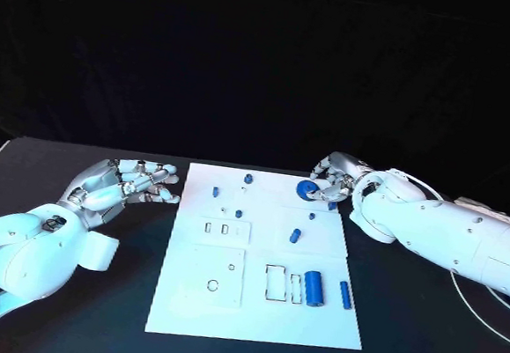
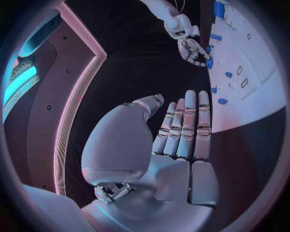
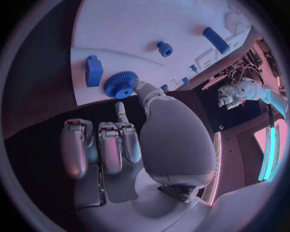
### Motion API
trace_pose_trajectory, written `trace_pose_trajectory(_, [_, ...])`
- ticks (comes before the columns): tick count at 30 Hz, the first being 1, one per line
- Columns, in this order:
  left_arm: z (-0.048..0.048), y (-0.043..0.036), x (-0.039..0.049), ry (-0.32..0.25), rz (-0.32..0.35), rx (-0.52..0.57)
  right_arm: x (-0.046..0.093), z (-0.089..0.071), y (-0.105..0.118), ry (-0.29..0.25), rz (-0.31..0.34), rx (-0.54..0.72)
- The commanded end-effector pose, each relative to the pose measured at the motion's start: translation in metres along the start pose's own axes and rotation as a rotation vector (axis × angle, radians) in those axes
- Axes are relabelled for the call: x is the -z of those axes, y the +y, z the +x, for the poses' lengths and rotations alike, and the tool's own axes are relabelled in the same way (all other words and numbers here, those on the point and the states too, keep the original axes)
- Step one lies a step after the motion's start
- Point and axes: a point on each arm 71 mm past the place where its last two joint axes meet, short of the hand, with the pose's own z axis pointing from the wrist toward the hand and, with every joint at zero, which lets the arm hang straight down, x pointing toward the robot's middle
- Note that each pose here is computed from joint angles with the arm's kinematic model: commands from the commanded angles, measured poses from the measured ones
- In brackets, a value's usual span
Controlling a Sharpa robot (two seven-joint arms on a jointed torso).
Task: Assemble the parts on the task board
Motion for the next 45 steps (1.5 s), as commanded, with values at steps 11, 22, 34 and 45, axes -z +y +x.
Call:
trace_pose_trajectory(11, [0.0025, -0.0002, -0.0006, 0.024, 0.006, 0.001, -0.0041, 0.0044, -0.0024, 0.048, 0.030, -0.003])
trace_pose_trajectory(22, [0.0025, -0.0001, -0.0005, 0.025, 0.005, 0.000, -0.0062, 0.0090, -0.0025, 0.075, 0.039, -0.006])
trace_pose_trajectory(34, [0.0024, -0.0001, -0.0004, 0.027, 0.004, 0.000, -0.0073, 0.0116, -0.0019, 0.088, 0.045, -0.007])
trace_pose_trajectory(45, [0.0021, -0.0002, -0.0002, 0.026, 0.004, -0.001, -0.0043, 0.0084, 0.0050, 0.016, 0.008, 0.061])
